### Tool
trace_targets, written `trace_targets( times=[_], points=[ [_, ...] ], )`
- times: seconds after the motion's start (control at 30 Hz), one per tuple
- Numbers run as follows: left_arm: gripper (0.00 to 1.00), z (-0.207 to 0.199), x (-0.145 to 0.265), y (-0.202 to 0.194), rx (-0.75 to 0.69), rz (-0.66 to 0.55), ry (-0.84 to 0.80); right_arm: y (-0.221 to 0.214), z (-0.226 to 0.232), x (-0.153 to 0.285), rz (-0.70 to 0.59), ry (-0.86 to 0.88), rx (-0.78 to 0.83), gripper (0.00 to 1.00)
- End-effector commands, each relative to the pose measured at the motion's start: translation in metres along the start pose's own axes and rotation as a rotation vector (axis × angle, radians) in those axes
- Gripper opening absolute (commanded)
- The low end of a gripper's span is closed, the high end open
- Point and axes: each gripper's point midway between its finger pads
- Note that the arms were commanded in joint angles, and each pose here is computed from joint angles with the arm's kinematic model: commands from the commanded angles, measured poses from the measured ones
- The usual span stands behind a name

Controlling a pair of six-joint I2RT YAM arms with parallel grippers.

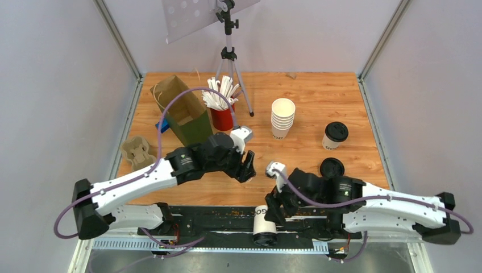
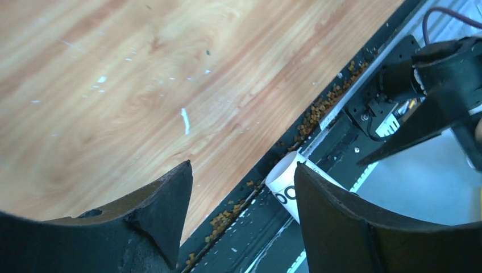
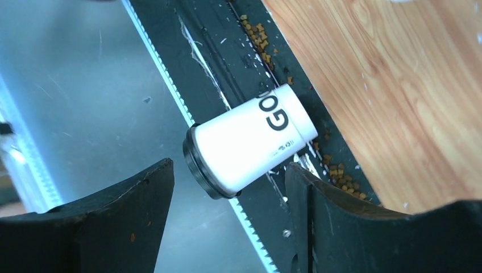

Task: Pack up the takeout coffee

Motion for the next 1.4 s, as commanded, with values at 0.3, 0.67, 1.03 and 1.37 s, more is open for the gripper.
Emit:
trace_targets(
  times=[0.3,0.67,1.03,1.37],
  points=[
    [1.0,0.046,0.16,0.083,-0.102,-0.333,0.332,-0.011,0.08,-0.031,0.014,0.177,0.912,0.75],
    [1.0,0.064,0.2,0.068,-0.064,-0.439,0.394,-0.043,0.049,-0.068,0.211,-0.061,1.031,0.7],
    [1.0,0.069,0.198,0.061,-0.056,-0.432,0.408,-0.053,0.044,-0.087,0.274,-0.152,0.952,0.57],
    [1.0,0.069,0.2,0.061,-0.053,-0.435,0.411,-0.043,0.048,-0.088,0.181,-0.192,0.813,0.3]
  ],
)
Point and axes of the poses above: each gripper's point midway between its finger pads, its own x axis back along the fingers, its own z axis along the line the jaws close on, y = z × x, and after that the axes turned 8 degrees about -x, right-handed
